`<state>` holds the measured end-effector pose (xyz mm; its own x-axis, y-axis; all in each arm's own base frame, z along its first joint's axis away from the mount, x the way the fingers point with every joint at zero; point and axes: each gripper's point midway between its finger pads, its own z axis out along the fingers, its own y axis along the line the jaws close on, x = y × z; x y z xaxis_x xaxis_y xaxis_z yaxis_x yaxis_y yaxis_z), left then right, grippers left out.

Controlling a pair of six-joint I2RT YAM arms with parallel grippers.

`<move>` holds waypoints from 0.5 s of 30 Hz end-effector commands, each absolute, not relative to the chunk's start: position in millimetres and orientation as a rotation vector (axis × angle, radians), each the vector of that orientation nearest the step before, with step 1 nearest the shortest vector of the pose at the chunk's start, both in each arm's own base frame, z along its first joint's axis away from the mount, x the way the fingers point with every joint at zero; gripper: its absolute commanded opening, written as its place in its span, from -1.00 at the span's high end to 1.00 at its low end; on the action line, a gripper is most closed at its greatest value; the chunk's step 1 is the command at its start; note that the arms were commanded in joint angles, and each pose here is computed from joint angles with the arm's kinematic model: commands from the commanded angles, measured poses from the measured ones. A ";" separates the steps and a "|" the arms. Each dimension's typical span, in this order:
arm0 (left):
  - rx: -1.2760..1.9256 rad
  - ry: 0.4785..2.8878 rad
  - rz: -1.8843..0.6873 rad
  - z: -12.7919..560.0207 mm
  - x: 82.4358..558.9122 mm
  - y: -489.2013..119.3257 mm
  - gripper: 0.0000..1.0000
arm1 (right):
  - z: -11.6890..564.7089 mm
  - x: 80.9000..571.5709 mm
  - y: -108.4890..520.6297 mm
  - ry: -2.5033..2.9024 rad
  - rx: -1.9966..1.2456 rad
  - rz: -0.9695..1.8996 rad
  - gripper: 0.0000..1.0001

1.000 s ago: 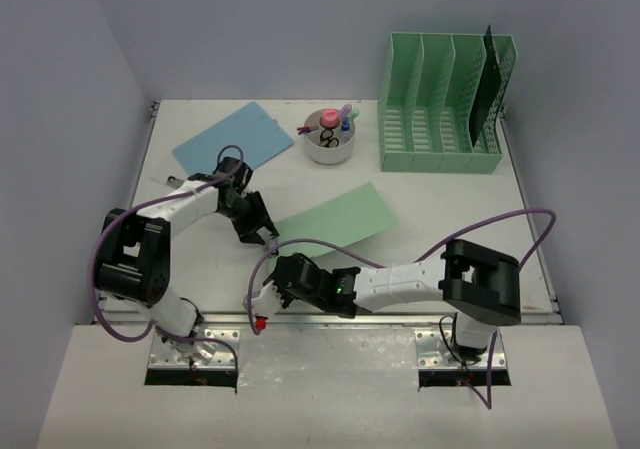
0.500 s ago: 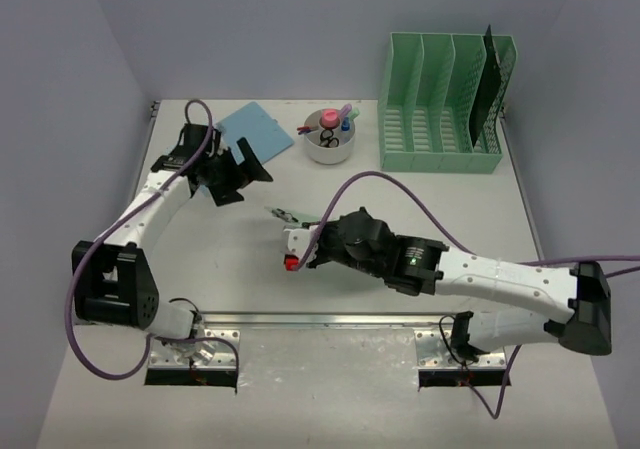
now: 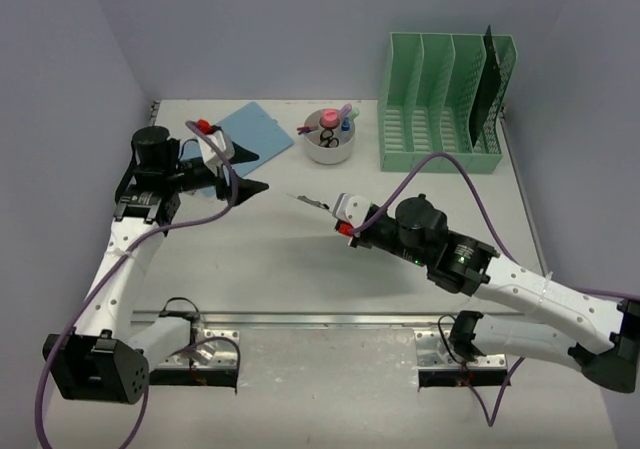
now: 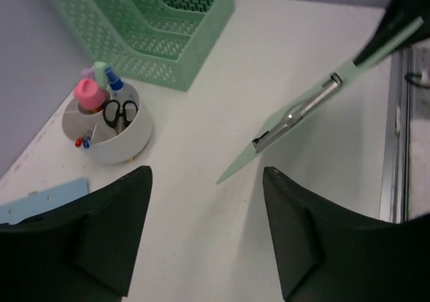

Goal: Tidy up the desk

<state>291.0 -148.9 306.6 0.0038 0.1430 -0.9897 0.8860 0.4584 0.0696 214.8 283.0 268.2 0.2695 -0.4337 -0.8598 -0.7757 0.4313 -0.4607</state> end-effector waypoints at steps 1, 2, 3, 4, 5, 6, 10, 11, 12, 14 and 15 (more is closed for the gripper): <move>1.373 1.084 -0.721 299.9 259.0 -171.3 -0.24 | 296.6 210.4 289.8 1.280 -1.098 0.426 0.97; 1.402 1.069 -0.725 297.4 257.6 -173.9 -0.14 | 299.5 210.2 289.7 1.273 -1.093 0.431 0.98; 1.463 1.057 -0.736 282.2 253.0 -177.0 -0.11 | 300.5 209.6 289.6 1.266 -1.097 0.437 0.98; 1.530 0.992 -0.723 288.1 247.5 -187.1 -0.08 | 301.8 209.1 289.8 1.261 -1.096 0.440 0.98; 1.582 0.983 -0.706 281.2 245.2 -190.2 -0.04 | 302.3 209.2 289.4 1.260 -1.095 0.441 0.97; 1.639 0.966 -0.724 270.3 238.4 -194.9 -0.02 | 302.5 209.3 289.7 1.261 -1.094 0.442 0.97; 1.734 0.892 -0.755 260.7 224.6 -217.8 0.01 | 304.5 208.9 290.2 1.254 -1.088 0.446 0.97; 1.743 0.880 -0.734 259.6 228.1 -220.8 0.01 | 305.8 209.3 289.8 1.251 -1.084 0.445 0.97; 1.752 0.876 -0.744 255.1 226.2 -225.0 0.00 | 306.5 209.3 289.9 1.251 -1.082 0.447 0.97; 1.745 0.879 -0.747 253.1 230.3 -230.3 -0.02 | 310.4 209.1 290.0 1.246 -1.072 0.452 0.97; 1.748 0.877 -0.757 251.9 229.8 -233.5 -0.02 | 311.2 209.2 290.0 1.244 -1.072 0.451 0.97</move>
